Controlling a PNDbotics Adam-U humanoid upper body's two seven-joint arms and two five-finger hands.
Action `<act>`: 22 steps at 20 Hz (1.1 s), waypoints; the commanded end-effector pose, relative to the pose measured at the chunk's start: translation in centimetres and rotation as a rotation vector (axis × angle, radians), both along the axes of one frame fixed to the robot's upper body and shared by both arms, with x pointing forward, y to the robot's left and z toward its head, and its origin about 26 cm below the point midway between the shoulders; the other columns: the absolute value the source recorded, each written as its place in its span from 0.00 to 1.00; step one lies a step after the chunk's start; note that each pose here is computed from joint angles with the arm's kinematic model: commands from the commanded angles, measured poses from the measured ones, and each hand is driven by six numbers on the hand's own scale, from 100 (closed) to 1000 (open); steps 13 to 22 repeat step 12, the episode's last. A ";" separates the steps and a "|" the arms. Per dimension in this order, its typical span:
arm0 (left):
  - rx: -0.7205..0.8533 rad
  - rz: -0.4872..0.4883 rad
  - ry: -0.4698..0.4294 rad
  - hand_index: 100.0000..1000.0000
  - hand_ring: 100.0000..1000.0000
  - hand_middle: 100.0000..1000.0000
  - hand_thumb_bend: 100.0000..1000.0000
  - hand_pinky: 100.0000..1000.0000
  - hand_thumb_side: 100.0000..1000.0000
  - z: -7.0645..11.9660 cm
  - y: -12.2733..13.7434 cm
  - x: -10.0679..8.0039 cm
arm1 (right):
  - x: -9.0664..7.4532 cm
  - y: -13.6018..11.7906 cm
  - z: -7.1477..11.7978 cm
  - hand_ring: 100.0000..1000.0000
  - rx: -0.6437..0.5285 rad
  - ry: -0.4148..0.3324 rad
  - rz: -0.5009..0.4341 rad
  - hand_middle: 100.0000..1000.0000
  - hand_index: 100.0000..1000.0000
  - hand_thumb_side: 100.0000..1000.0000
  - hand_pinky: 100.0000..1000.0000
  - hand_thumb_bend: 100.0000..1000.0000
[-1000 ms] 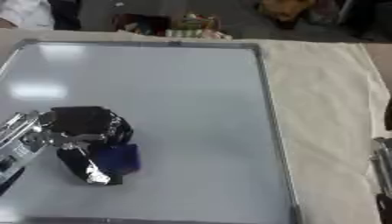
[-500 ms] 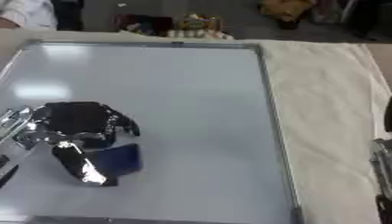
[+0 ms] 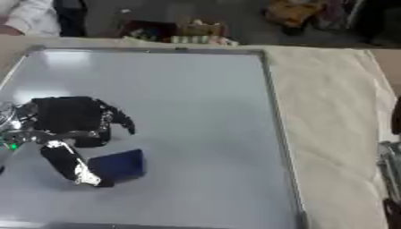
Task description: Wipe the whiteboard clean with a brush.
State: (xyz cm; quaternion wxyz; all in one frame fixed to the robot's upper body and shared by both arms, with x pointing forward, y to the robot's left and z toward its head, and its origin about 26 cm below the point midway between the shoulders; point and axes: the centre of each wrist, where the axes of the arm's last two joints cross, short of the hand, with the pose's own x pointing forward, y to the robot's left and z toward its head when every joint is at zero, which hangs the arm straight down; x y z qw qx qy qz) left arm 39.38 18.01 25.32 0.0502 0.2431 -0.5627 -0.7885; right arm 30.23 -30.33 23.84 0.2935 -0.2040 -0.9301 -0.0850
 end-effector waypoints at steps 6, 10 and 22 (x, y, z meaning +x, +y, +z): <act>-0.260 0.011 -0.085 0.00 0.70 0.65 0.29 0.52 0.70 3.3 2.7 -3.1 | -0.3 -0.3 0.9 0.84 -0.003 -0.040 -0.012 0.62 0.85 1.00 0.87 0.02; -0.484 0.027 -0.098 0.00 0.66 0.58 0.19 0.49 0.72 4.1 4.0 -4.7 | -0.3 -0.4 1.0 0.84 0.000 -0.049 -0.015 0.62 0.85 1.00 0.87 0.01; -0.644 0.049 -0.087 0.01 0.63 0.55 0.18 0.46 0.73 4.0 4.8 -5.4 | -0.3 -0.4 1.1 0.84 0.003 -0.054 -0.015 0.62 0.84 1.00 0.87 0.01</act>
